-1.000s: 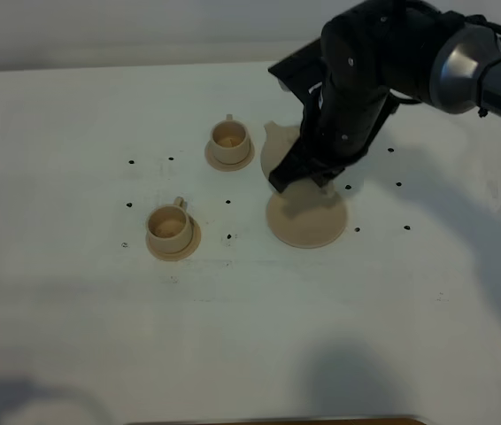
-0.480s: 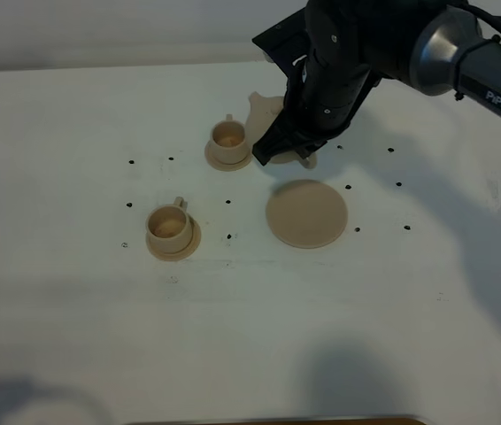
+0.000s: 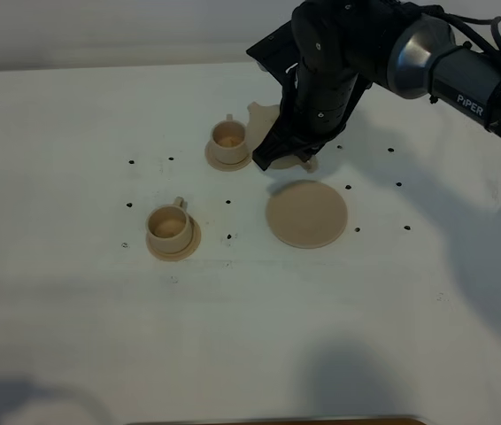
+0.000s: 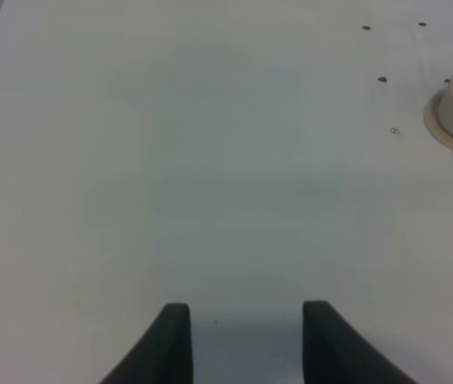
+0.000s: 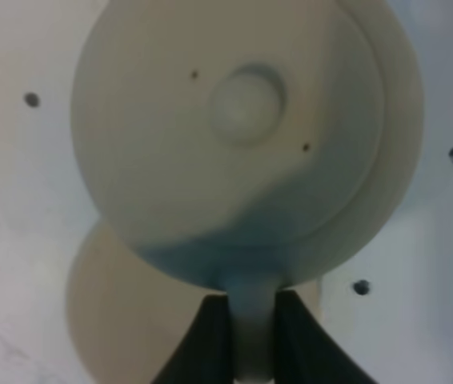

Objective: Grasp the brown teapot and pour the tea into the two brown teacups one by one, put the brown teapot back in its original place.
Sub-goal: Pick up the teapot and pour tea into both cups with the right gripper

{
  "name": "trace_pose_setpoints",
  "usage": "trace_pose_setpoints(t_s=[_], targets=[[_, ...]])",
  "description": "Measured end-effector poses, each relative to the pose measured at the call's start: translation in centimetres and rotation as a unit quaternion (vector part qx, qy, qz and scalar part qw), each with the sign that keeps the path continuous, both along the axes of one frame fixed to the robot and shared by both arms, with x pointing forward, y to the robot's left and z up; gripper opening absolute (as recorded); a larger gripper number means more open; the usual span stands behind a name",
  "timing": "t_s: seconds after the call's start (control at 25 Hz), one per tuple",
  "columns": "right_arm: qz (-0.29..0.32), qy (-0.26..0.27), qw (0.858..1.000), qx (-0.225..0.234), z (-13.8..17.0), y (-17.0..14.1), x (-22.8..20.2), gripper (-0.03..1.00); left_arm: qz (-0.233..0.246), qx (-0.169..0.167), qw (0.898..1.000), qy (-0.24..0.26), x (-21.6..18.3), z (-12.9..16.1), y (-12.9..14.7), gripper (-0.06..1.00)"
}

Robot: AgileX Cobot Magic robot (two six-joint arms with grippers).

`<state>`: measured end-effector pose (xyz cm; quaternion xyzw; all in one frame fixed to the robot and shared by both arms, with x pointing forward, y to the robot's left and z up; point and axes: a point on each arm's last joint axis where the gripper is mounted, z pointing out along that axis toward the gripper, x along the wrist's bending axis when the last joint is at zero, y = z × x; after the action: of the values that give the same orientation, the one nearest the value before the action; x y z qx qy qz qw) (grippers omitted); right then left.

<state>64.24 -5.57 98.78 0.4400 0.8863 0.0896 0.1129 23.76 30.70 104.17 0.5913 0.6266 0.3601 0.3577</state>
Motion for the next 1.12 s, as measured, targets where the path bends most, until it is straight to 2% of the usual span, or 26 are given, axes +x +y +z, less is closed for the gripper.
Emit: trace_pose_setpoints(t_s=[0.28, 0.72, 0.96, 1.12], targets=[[0.017, -0.019, 0.999, -0.021, 0.1, 0.5, -0.1, 0.12, 0.000, 0.000, 1.000, 0.000, 0.0, 0.0, 0.0, 0.31], [0.028, -0.009, 0.998, -0.046, -2.7, 1.1, 0.6, 0.12, 0.000, 0.000, 1.000, 0.000, 0.0, 0.0, 0.0, 0.31], [0.025, -0.038, 0.998, -0.035, -1.1, 1.4, 1.2, 0.12, 0.000, 0.000, 1.000, 0.000, 0.0, 0.0, 0.0, 0.31], [0.029, -0.046, 0.997, -0.052, -1.1, 1.3, 1.3, 0.12, 0.000, 0.000, 1.000, 0.000, 0.0, 0.0, 0.0, 0.31]])
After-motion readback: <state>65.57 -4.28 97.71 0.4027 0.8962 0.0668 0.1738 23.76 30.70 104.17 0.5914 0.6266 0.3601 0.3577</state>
